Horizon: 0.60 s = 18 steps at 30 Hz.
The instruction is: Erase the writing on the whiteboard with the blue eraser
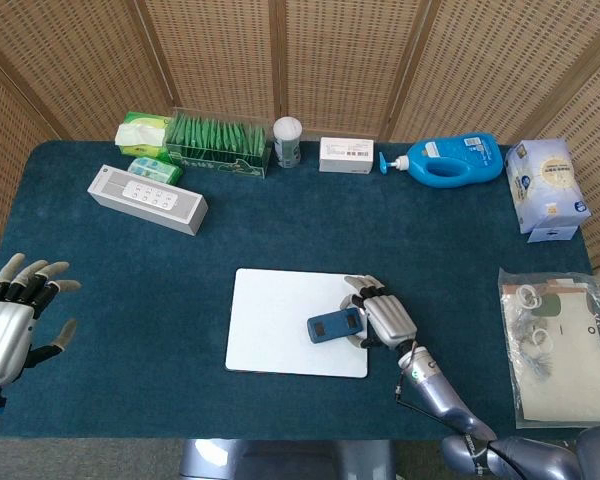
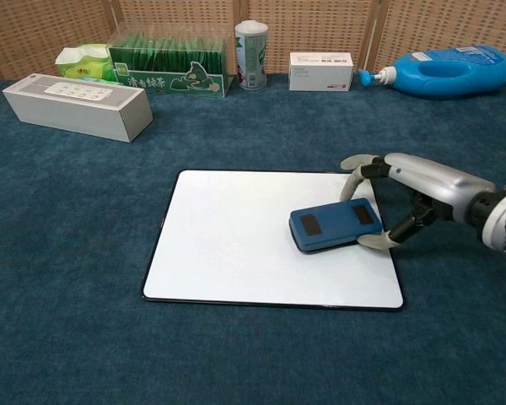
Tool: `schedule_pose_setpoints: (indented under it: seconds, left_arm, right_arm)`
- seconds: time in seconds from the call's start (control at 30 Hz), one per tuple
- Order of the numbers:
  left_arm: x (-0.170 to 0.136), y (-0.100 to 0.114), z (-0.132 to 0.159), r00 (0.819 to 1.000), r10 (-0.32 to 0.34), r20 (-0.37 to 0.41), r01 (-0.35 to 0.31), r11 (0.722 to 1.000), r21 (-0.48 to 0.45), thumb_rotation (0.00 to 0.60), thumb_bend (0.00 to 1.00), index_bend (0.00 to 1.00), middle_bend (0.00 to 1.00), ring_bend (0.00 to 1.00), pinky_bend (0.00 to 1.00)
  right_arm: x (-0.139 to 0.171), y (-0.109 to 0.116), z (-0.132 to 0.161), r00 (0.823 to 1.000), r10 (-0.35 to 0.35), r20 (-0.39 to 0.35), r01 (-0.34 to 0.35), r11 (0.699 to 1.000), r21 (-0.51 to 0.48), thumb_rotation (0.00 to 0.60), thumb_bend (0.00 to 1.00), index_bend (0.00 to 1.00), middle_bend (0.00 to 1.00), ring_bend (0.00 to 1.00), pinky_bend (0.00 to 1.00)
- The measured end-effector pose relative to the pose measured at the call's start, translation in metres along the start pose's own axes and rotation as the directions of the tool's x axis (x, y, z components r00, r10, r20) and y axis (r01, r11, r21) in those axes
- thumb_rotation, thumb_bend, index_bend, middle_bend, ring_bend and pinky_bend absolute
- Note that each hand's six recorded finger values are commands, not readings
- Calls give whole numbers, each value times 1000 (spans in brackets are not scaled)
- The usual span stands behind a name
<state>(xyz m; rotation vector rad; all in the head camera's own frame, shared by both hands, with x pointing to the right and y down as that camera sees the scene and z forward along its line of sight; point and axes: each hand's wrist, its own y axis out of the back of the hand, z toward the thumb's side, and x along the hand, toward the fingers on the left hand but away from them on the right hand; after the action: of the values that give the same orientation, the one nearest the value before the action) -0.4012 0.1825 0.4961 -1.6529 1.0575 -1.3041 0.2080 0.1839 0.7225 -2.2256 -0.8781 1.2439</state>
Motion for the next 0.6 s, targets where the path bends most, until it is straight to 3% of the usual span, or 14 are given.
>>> schedule_pose_setpoints:
  seconds: [0.2, 0.37, 0.6]
  left_arm:
    - [2, -2, 3, 1000, -2, 9, 2, 1000, -2, 600, 439, 326, 218, 166, 0]
    - [3, -3, 5, 1000, -1, 12, 2, 1000, -7, 600, 438, 326, 219, 166, 0]
    - [0, -1, -2, 1000, 1, -10, -1, 1000, 1, 600, 438, 325, 217, 165, 0]
  right_arm:
    - [10, 20, -11, 999, -41, 22, 41, 999, 0, 600, 244, 746, 84, 0, 0]
    - [7, 30, 4, 999, -51, -9, 51, 999, -17, 600, 241, 746, 84, 0, 0]
    - [-3, 13, 26, 999, -11, -45, 9, 999, -45, 600, 241, 746, 84, 0, 0]
